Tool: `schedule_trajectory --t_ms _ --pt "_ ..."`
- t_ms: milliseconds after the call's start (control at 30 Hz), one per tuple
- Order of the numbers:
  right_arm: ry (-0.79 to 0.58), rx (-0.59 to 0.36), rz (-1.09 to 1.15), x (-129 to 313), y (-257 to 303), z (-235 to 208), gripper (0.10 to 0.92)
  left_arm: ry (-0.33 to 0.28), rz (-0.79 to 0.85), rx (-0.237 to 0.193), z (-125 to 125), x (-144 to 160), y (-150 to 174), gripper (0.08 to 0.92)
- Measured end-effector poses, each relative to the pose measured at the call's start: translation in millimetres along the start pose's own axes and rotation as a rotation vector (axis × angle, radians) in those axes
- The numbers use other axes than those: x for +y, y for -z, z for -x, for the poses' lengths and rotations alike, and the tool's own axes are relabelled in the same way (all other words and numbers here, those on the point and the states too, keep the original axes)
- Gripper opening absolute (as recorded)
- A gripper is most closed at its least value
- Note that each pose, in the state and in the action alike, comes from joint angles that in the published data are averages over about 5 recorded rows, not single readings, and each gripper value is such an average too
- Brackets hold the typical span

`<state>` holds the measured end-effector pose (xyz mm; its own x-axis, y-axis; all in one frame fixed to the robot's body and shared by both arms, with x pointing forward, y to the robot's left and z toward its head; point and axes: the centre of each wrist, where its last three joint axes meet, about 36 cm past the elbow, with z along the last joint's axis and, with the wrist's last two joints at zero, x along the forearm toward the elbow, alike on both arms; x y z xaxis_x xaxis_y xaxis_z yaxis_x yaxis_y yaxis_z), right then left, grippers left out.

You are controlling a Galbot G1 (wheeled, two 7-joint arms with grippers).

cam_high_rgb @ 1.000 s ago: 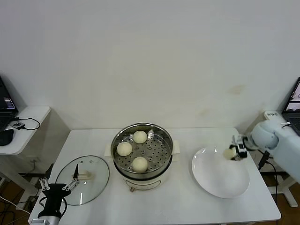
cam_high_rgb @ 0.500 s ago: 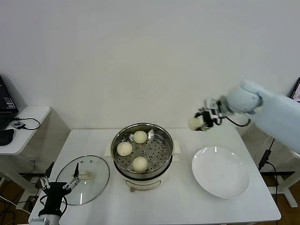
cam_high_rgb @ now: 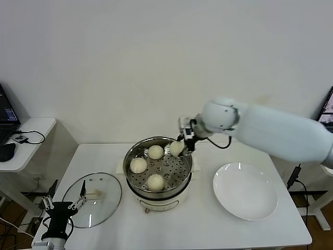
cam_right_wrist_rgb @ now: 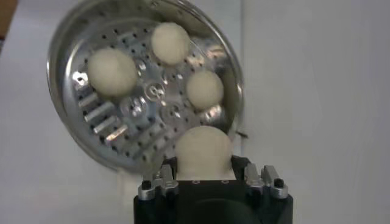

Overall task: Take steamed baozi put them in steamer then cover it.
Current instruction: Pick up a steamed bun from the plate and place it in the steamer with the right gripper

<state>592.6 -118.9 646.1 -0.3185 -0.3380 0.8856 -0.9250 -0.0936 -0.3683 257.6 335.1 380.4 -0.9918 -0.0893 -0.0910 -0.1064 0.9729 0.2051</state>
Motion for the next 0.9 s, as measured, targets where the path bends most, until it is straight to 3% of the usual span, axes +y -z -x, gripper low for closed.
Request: schedule_trajectory --t_ms 333,700,900 --pt "0.047 0.04 0.003 11 21 55 0.568 0.005 -0.001 0.0 1 1 -1 0.823" --pt "0.043 0.093 -0.002 16 18 78 0.568 0.008 -0.008 0.004 0 -2 -3 0.823" --pt "0.036 0.092 0.001 16 18 77 0.653 0.007 -0.009 0.004 0 -2 -3 0.823"
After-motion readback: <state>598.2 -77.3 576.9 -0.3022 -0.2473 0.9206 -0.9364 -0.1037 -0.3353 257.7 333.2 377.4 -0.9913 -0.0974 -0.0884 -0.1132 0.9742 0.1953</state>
